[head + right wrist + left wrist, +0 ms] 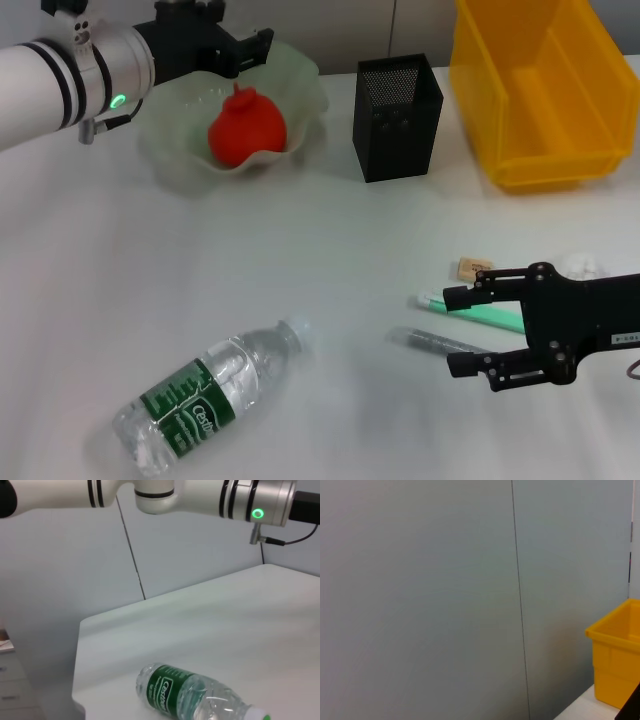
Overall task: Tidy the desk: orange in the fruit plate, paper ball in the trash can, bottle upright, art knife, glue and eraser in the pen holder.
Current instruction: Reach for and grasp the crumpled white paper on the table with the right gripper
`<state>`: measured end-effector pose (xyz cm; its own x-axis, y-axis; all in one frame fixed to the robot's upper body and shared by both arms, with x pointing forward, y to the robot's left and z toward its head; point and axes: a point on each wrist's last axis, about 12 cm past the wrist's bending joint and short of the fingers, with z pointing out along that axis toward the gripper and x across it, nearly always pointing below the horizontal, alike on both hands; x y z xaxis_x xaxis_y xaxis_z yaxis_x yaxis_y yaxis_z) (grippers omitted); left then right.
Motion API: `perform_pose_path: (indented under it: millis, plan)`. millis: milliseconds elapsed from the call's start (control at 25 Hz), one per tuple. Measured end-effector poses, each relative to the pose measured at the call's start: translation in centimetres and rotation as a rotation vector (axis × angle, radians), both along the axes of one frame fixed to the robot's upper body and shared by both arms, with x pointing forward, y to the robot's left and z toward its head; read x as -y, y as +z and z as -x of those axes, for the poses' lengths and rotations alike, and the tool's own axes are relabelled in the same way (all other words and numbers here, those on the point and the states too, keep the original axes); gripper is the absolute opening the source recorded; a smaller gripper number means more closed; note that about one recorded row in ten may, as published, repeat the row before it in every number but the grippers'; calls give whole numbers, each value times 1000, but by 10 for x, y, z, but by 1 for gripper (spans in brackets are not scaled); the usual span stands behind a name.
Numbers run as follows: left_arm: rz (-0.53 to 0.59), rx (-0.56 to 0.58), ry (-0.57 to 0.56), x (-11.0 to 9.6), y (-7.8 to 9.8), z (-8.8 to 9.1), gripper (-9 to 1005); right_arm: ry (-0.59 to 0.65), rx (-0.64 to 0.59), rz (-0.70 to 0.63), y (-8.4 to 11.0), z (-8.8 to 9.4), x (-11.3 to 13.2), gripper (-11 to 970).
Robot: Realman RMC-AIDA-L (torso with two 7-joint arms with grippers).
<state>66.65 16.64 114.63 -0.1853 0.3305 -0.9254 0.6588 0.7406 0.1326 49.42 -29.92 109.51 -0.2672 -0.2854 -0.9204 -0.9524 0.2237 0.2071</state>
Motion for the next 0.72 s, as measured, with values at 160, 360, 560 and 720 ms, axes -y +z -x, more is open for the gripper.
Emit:
perform_pose_path:
  millis: [160,360,560,720]
  plan:
    - [47,-26,-89,-7,4,11,627,-41,10,-9,2,0,7,720]
    - [109,-60,-223,-18,7,30,788,-110,36,-24,8,-1,19,718]
    - [169,-129,-397,-40,2,63,856,-156,41,-17,16,-2,27,715]
    - [193,-221,-617,-76,-12,113,850,-182,8,29,31,-7,32,712]
